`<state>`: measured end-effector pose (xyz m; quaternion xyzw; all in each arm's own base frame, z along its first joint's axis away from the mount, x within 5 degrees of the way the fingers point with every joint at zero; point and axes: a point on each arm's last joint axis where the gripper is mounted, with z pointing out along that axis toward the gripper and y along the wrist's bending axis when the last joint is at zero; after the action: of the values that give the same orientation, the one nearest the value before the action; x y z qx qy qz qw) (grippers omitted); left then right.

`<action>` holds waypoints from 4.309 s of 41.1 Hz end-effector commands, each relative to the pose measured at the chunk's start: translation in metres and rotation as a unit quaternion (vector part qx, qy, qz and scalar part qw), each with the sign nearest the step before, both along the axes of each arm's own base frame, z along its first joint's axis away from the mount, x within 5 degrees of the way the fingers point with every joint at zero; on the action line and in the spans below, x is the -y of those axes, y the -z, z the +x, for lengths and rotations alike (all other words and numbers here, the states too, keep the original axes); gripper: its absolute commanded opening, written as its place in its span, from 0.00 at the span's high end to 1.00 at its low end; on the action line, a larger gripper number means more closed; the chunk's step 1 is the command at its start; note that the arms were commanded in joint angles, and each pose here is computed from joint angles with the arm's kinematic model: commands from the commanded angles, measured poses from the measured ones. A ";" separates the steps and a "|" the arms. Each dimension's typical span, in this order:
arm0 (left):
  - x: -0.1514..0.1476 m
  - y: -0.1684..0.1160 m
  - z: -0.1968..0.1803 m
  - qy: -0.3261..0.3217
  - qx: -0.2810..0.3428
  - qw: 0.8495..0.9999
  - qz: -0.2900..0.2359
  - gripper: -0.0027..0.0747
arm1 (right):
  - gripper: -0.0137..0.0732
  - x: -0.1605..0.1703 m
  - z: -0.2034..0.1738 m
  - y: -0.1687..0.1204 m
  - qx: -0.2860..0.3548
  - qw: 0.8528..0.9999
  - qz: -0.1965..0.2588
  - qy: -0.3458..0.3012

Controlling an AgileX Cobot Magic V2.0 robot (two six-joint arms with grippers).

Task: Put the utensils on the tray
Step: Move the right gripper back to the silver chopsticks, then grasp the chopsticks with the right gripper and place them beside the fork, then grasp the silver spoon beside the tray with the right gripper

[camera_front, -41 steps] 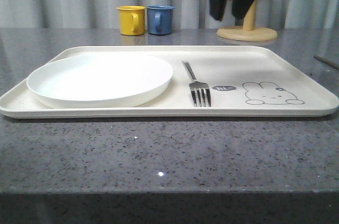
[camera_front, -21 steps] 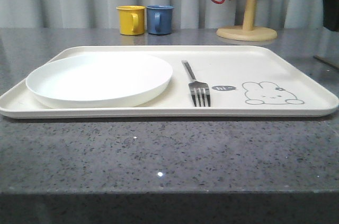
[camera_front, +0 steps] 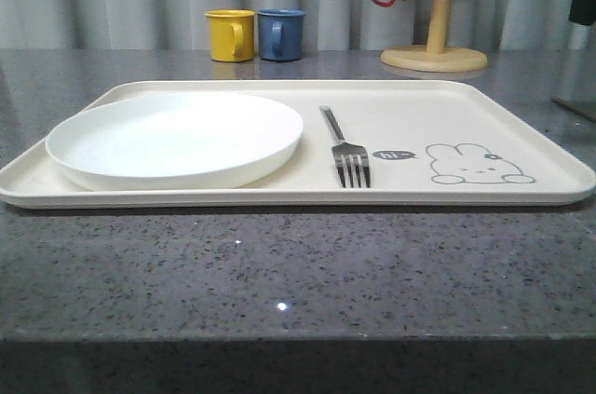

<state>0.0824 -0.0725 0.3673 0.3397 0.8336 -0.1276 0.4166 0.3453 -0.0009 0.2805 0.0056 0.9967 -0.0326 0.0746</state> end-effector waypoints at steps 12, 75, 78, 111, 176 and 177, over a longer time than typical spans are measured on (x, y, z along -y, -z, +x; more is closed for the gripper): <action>0.003 -0.013 0.001 0.004 0.033 0.999 -0.034 0.51 | 0.50 0.001 -0.003 0.005 -0.050 0.999 0.006 0.001; 0.003 -0.013 0.001 0.004 0.033 0.999 -0.034 0.51 | 0.77 -0.140 -0.011 -0.011 -0.013 0.975 0.221 -0.020; 0.003 -0.013 0.001 0.004 0.033 0.999 -0.034 0.51 | 0.77 -0.140 -0.008 -0.008 -0.008 0.975 0.222 -0.013; 0.003 -0.013 0.001 0.004 0.033 0.999 -0.034 0.51 | 0.46 -0.079 -0.052 -0.081 0.115 0.988 0.043 -0.097; 0.003 -0.013 0.001 0.004 0.034 0.999 -0.035 0.51 | 0.87 0.063 0.013 0.005 0.039 0.998 0.002 0.057; 0.003 -0.013 0.001 0.004 0.034 0.999 -0.035 0.51 | 0.87 0.062 0.012 0.004 0.039 0.998 0.002 0.056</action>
<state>0.0825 -0.0726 0.3675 0.3396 0.8332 -0.1280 0.4173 0.3626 -0.0643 0.2526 0.0661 0.9938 -0.0339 0.0830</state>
